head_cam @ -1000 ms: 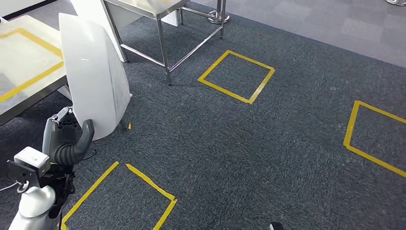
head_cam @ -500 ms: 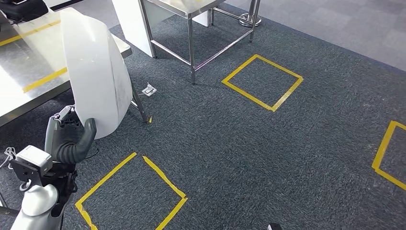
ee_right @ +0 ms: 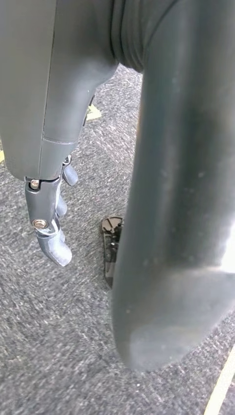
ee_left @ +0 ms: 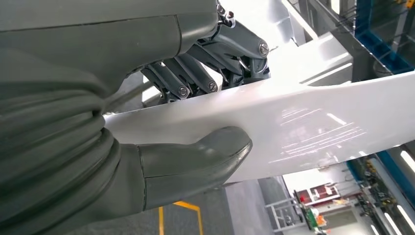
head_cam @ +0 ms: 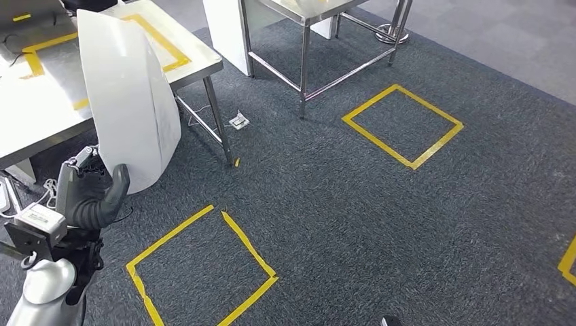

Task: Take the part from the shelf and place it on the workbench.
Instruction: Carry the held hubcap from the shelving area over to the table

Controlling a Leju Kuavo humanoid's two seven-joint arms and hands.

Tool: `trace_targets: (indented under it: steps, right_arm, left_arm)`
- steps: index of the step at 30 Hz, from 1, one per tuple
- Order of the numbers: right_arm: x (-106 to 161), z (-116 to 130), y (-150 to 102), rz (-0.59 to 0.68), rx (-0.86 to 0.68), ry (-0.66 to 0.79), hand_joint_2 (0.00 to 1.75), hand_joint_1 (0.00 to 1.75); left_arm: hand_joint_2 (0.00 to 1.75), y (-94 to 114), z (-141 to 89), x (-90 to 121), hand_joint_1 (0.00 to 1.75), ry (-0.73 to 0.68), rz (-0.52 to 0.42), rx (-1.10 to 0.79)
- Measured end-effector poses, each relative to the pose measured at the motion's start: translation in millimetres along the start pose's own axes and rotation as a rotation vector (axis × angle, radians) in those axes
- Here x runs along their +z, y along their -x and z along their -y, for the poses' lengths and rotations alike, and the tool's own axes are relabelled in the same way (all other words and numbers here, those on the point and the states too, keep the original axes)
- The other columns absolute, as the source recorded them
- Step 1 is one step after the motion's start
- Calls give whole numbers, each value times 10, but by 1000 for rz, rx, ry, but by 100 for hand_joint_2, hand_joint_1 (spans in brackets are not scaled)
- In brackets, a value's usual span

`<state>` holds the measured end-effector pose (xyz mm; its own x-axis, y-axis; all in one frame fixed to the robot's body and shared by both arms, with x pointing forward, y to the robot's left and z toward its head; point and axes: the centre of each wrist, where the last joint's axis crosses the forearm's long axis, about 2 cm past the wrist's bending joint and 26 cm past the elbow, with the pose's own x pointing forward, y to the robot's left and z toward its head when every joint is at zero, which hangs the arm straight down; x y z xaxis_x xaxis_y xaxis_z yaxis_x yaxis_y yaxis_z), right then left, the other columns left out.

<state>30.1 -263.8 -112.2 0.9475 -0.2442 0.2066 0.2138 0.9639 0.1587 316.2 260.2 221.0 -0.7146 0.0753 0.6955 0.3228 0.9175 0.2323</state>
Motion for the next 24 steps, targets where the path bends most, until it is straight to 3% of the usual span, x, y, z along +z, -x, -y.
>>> trace_targets:
  steps: [24]
  right_arm:
    - [4, -6, 30, -5, -7, -1, 0, 0]
  left_arm:
    - [175, 4, -33, -112, 175, -2, 6, -1]
